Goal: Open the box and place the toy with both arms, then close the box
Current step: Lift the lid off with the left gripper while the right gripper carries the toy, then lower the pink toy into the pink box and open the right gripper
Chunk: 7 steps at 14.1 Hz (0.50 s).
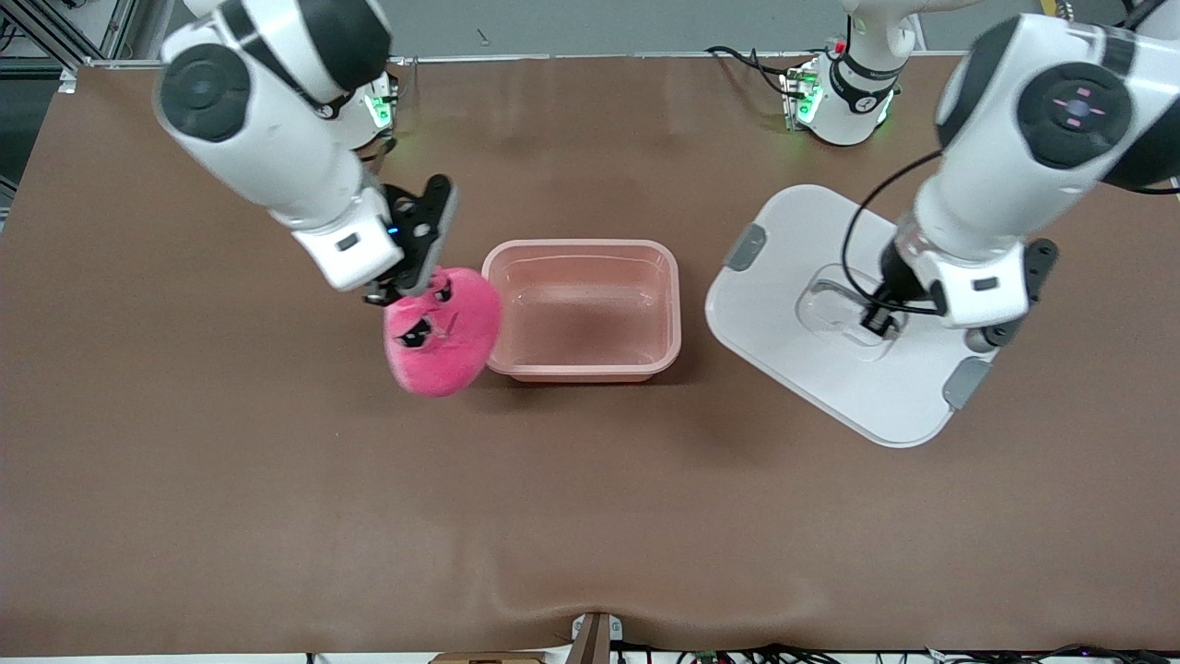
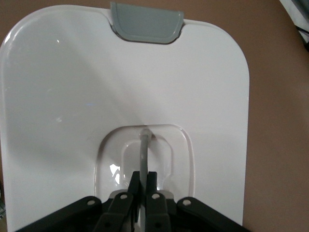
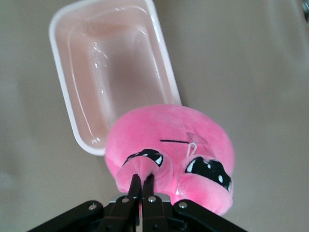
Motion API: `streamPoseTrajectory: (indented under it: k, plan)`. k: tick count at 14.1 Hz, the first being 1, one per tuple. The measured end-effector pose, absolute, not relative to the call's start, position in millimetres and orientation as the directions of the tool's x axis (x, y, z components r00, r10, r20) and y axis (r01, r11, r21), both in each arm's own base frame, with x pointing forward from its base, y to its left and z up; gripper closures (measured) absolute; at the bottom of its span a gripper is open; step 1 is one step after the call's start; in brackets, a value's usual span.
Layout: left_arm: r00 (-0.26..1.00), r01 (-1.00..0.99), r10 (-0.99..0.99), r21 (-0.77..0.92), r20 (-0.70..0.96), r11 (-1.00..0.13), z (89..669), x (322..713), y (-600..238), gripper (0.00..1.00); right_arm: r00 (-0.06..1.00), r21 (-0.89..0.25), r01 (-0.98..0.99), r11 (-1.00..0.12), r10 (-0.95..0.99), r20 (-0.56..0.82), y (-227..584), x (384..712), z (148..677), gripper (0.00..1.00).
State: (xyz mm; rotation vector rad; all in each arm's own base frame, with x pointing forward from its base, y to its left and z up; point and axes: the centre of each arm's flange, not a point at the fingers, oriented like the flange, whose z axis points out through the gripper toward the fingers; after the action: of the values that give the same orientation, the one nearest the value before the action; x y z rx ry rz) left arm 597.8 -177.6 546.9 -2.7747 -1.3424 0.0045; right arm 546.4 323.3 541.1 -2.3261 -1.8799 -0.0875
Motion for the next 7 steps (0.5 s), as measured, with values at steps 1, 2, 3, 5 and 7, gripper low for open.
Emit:
streamPoseTrajectory:
  k: [1, 2, 3, 5, 7]
  plan:
    - [0.642, 0.766, 0.767, -0.07, 0.012, -0.64, 543.4, 601.4, -159.3, 0.93, 0.156, -0.063, 0.987, -0.148, 0.975, 0.158, 340.3, 540.1, 540.5, 0.96]
    - [0.668, 0.741, 0.744, -0.088, -0.001, -0.666, 539.3, 604.1, -140.6, 0.93, 0.112, -0.051, 0.993, -0.105, 0.979, 0.173, 353.8, 533.8, 541.1, 0.96]
    - [0.693, 0.716, 0.721, -0.107, -0.018, -0.69, 534.5, 605.8, -121.6, 0.93, 0.073, -0.042, 0.997, -0.067, 0.98, 0.182, 363.8, 527.9, 542.4, 0.96]
    - [0.724, 0.678, 0.688, -0.134, -0.052, -0.723, 524.1, 608.9, -84.4, 0.93, -0.029, -0.023, 0.999, 0.034, 0.98, 0.196, 378.9, 517.9, 543.6, 0.96]
    - [0.746, 0.648, 0.661, -0.141, -0.077, -0.748, 515.2, 612.1, -55.0, 0.93, -0.15, 0.008, 0.988, 0.152, 0.968, 0.199, 391.2, 511.5, 534.4, 0.96]
